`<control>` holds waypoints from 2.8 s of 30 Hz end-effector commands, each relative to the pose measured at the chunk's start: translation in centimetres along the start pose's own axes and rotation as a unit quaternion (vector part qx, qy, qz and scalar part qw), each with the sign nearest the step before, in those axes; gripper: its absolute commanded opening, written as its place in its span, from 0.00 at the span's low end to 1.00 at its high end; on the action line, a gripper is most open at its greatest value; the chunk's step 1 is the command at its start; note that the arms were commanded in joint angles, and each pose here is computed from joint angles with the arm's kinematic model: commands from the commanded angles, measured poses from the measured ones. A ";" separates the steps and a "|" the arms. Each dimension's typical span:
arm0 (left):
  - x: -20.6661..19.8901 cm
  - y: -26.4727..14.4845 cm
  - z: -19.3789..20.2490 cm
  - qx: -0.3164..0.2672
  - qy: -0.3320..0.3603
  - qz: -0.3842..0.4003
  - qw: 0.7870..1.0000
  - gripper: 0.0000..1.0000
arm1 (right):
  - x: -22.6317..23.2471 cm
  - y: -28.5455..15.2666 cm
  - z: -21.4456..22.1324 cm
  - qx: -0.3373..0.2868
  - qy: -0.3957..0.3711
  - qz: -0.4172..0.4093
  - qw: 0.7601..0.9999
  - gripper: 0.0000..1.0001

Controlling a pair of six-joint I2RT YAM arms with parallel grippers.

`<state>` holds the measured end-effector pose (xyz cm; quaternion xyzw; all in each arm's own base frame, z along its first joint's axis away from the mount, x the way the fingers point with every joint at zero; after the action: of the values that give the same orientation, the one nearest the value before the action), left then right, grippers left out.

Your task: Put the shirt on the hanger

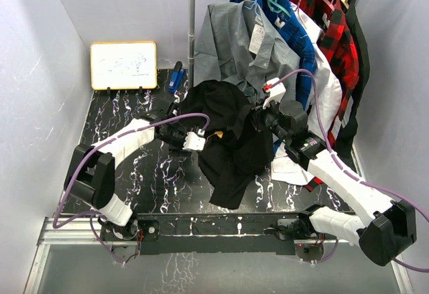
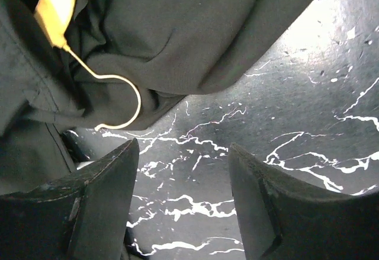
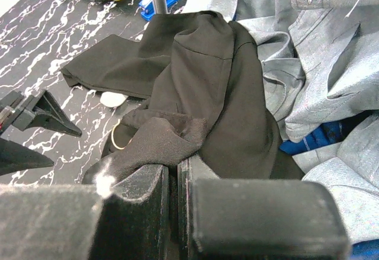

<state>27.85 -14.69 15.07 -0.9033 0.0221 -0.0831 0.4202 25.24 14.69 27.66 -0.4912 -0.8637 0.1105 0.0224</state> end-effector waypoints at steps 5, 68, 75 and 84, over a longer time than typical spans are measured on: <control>1.9 1.4 -1.6 -0.065 0.133 0.067 0.987 0.58 | -0.2 -0.7 -1.7 -0.058 0.009 0.011 0.998 0.00; 7.1 0.9 -4.4 0.035 0.046 0.127 0.990 0.00 | 0.2 -0.9 -0.7 -0.046 0.006 -0.014 0.999 0.00; 5.2 -3.1 -6.3 0.036 0.065 0.099 0.992 0.00 | 0.7 -0.7 0.4 -0.022 0.009 -0.041 0.999 0.00; 5.0 -6.9 -9.1 0.020 0.086 0.038 0.995 0.00 | 1.9 0.6 3.0 0.041 0.006 -0.114 0.993 0.00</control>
<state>31.99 -17.80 23.63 -0.8739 0.1096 -0.1236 0.4573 24.18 15.46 25.22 -0.4258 -0.8943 0.1274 0.0515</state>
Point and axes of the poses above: each gripper's point midway between its finger pads, its own y axis out along the fingers, its own x axis along the line the jaws close on, z = x × y, the point moved 9 cm from there along -y, back along the fingers, and after that the axes turned 10 degrees about -y, right-handed, at the moved point
